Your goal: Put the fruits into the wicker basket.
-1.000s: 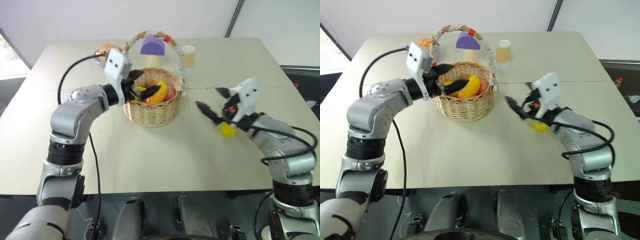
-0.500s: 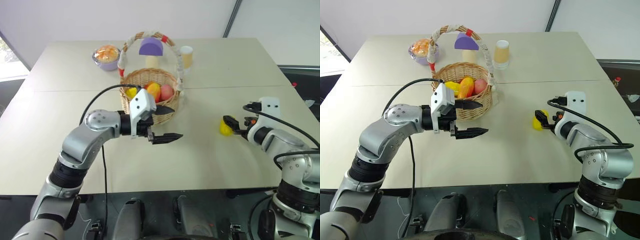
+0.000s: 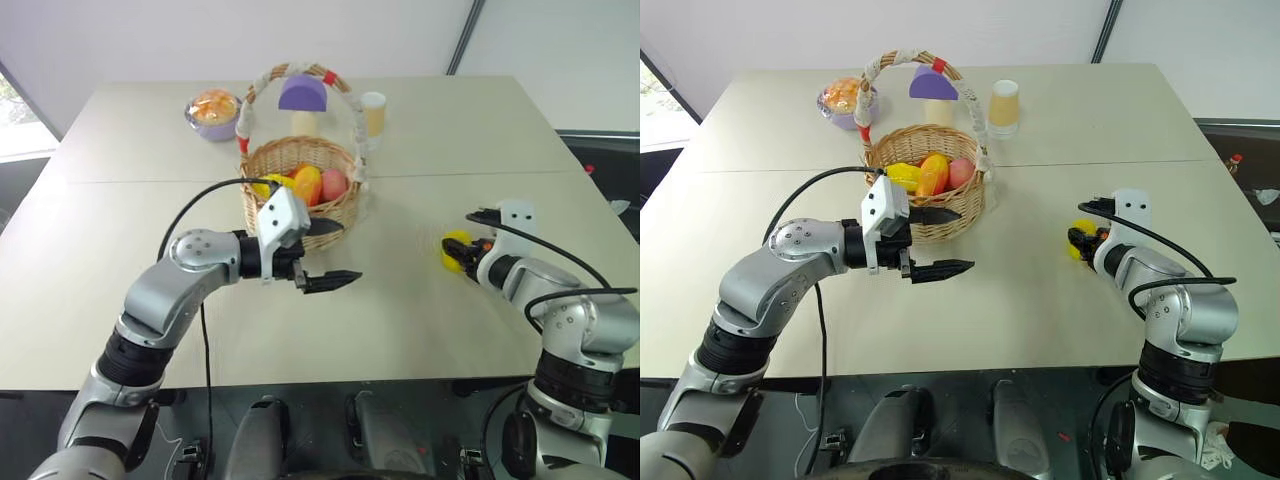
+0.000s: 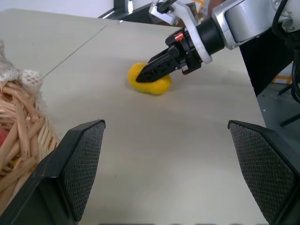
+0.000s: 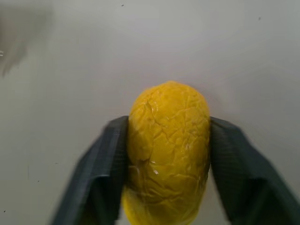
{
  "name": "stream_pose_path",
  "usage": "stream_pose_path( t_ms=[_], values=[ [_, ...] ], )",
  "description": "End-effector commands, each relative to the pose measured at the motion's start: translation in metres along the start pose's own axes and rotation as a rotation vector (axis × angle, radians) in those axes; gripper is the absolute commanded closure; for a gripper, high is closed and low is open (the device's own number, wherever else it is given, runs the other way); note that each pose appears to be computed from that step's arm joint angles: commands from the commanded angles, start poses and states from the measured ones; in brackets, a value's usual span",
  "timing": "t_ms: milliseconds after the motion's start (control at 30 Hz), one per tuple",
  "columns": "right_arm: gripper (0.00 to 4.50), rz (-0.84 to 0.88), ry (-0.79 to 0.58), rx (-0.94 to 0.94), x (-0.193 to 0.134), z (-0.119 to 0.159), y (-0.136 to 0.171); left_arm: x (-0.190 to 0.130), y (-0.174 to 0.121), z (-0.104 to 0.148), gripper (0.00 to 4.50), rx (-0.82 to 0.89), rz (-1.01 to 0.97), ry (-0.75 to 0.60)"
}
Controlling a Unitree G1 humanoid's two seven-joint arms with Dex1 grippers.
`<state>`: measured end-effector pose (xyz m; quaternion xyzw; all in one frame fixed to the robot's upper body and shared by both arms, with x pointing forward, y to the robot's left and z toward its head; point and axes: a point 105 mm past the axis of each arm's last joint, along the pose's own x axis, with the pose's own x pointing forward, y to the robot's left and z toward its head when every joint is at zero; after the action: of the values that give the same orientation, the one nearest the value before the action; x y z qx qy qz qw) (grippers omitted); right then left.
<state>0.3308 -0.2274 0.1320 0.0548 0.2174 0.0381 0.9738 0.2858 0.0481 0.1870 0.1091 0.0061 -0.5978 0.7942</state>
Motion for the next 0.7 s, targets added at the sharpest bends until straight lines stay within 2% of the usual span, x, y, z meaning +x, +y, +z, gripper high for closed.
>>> stream_pose_path(
  t_ms=[33, 100, 233, 300, 367, 433, 500, 600, 700],
  values=[
    [2.86, 0.122, -0.156, -0.176, -0.016, 0.037, 0.022, -0.019, 0.016, 0.010, 0.00, 0.036, 0.099, -0.035],
    [2.86, 0.209, -0.222, -0.326, -0.026, 0.048, 0.037, -0.033, 0.025, 0.007, 0.00, 0.022, 0.157, -0.033],
    [2.86, 0.622, -0.424, -0.732, -0.070, 0.061, 0.109, -0.080, 0.049, -0.002, 0.00, -0.042, 0.327, -0.039],
    [2.86, 0.831, -0.480, -0.778, -0.087, 0.059, 0.144, -0.099, 0.055, -0.005, 0.00, -0.057, 0.390, -0.040],
    [2.86, 0.946, -0.545, -0.780, -0.093, 0.065, 0.172, -0.112, 0.056, -0.005, 0.00, -0.050, 0.423, -0.043],
    [2.86, 0.897, -0.609, -0.771, -0.071, 0.083, 0.196, -0.119, 0.056, -0.002, 0.00, -0.041, 0.447, -0.054],
    [2.86, 0.851, -0.615, -0.760, -0.050, 0.093, 0.213, -0.121, 0.053, 0.001, 0.00, -0.030, 0.454, -0.057],
    [2.86, 0.713, -0.588, -0.660, -0.013, 0.108, 0.223, -0.121, 0.049, 0.005, 0.00, -0.025, 0.464, -0.080],
    [2.86, 0.654, -0.554, -0.650, 0.014, 0.105, 0.231, -0.121, 0.044, 0.007, 0.00, -0.019, 0.478, -0.093]
  ],
)
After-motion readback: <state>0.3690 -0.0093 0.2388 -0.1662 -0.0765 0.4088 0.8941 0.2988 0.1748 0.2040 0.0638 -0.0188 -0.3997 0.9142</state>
